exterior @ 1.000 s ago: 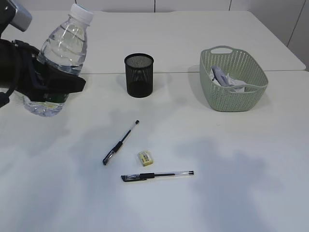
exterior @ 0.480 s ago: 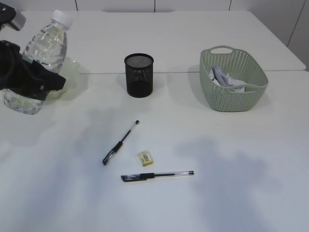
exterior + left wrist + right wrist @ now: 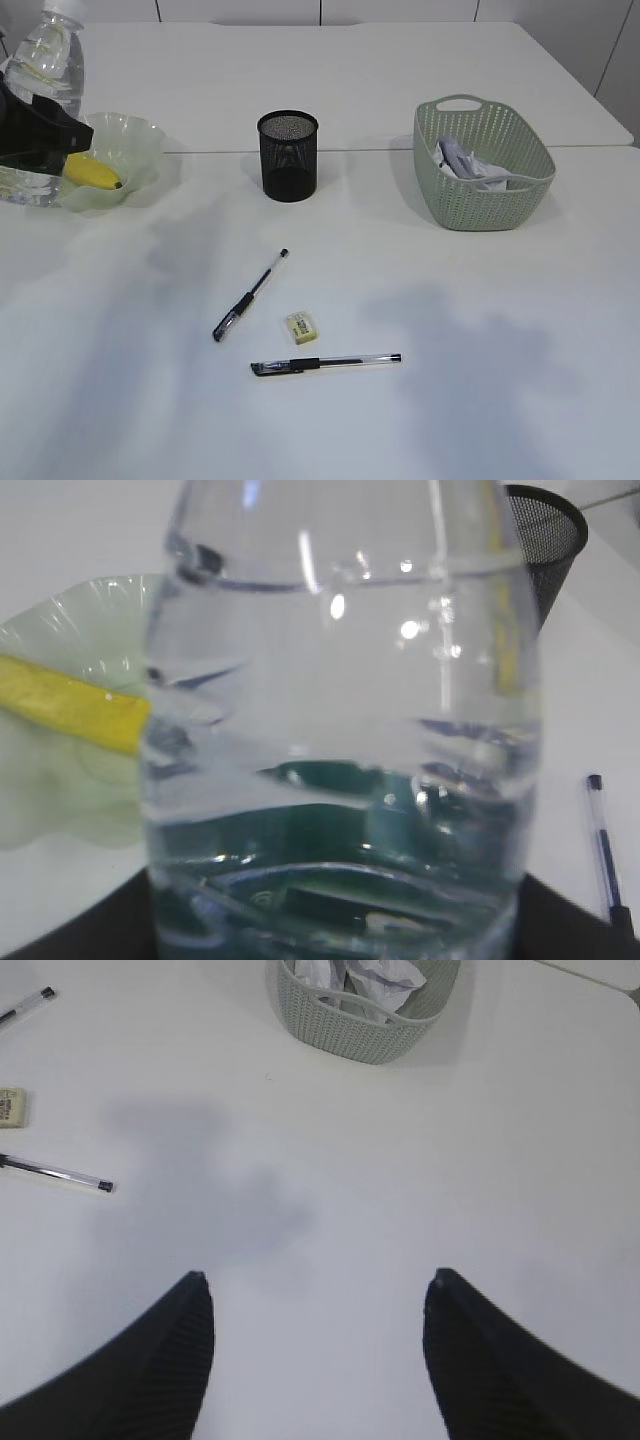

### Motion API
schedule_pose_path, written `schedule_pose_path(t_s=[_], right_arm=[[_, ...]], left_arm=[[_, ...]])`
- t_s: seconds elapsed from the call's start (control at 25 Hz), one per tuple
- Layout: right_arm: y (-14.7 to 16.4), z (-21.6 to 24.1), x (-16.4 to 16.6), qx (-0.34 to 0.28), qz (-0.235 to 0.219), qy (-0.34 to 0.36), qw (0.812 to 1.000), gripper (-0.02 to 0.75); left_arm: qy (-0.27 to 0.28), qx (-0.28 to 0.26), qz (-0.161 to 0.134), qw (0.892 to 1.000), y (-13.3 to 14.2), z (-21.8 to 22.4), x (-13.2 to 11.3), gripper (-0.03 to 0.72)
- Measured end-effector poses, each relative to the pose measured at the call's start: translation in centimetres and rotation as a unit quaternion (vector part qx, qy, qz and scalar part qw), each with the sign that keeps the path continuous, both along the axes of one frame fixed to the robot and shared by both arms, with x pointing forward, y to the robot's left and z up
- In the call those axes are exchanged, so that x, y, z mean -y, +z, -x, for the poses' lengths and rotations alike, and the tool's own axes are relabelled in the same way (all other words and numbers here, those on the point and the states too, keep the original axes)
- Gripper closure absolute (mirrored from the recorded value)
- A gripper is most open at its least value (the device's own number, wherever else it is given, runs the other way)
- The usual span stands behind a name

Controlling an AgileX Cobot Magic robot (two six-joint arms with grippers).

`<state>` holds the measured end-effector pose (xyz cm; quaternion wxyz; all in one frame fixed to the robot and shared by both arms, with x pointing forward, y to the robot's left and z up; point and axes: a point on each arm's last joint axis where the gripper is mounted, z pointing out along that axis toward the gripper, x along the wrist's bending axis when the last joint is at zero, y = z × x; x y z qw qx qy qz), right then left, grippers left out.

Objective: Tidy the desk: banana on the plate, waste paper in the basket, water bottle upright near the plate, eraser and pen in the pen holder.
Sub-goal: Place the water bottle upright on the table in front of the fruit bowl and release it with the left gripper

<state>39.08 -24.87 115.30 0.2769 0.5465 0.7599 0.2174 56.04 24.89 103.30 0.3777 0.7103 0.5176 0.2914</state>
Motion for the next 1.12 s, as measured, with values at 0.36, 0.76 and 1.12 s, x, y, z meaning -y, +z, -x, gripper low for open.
schedule_pose_path(t_s=[0.36, 0.76, 1.12], right_arm=[[0.0, 0.0, 0.0, 0.0, 0.005, 0.005, 1.0, 0.247], [-0.1, 0.1, 0.0, -0.004, 0.009, 0.007, 1.0, 0.247], [-0.1, 0.1, 0.0, -0.004, 0.012, 0.01, 1.0, 0.247]], left_arm=[[0.007, 0.02, -0.017, 1.0, 0.3, -0.1, 0.5, 0.312], [0.04, 0.098, 0.01, 0.994, 0.8, 0.2, 3.2, 0.312], [0.03, 0.132, 0.044, 0.99, 1.3, 0.2, 4.9, 0.312]])
